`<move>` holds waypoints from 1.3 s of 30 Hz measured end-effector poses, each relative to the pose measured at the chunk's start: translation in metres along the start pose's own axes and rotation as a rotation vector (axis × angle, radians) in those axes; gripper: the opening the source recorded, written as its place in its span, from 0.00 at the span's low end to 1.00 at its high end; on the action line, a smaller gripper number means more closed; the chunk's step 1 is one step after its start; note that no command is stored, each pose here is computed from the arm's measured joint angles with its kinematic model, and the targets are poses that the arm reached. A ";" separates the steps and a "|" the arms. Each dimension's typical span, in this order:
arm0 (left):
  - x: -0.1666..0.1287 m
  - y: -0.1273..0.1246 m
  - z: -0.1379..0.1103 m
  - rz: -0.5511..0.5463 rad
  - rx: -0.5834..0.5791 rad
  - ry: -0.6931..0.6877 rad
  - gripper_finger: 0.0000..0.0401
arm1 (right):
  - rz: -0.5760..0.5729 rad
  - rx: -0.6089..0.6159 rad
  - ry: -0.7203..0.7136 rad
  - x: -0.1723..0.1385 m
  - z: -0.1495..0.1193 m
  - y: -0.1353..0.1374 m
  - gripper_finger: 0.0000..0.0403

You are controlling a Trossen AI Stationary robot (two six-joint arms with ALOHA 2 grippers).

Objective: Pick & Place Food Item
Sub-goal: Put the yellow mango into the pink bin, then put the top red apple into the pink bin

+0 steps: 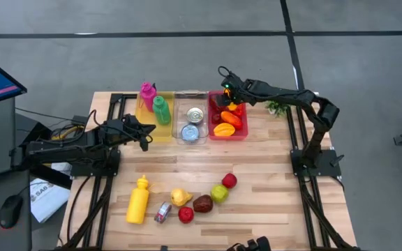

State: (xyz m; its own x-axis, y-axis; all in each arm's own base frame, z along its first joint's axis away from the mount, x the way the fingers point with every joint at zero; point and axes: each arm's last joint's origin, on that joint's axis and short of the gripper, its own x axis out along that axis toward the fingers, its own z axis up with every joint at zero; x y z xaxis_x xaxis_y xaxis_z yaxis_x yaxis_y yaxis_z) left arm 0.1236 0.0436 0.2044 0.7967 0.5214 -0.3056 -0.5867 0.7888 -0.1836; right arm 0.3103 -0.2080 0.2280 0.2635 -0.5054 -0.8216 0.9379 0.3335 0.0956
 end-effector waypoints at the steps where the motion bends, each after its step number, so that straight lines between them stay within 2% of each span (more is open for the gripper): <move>1: 0.000 0.000 0.000 0.000 0.000 0.000 0.01 | -0.005 -0.001 0.003 0.001 -0.001 -0.001 0.56; 12: 0.000 0.000 0.000 0.000 0.000 0.000 0.01 | 0.004 -0.014 -0.010 0.007 -0.006 -0.003 0.62; 27: 0.000 0.000 0.000 0.000 0.000 0.000 0.01 | 0.018 -0.076 -0.009 0.006 -0.008 0.002 0.64; 31: 0.000 0.000 0.000 0.000 0.000 0.000 0.01 | 0.028 -0.077 -0.002 0.006 -0.009 0.002 0.71; 39: 0.000 0.000 0.000 -0.001 0.000 0.000 0.01 | 0.042 -0.069 0.008 0.006 -0.009 0.003 0.92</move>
State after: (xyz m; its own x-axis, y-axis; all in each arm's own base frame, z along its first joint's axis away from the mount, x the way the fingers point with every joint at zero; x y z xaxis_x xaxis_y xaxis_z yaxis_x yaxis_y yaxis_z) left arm 0.1236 0.0436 0.2044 0.7970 0.5209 -0.3057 -0.5862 0.7890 -0.1837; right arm 0.3122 -0.2029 0.2186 0.3003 -0.4835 -0.8222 0.9082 0.4084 0.0916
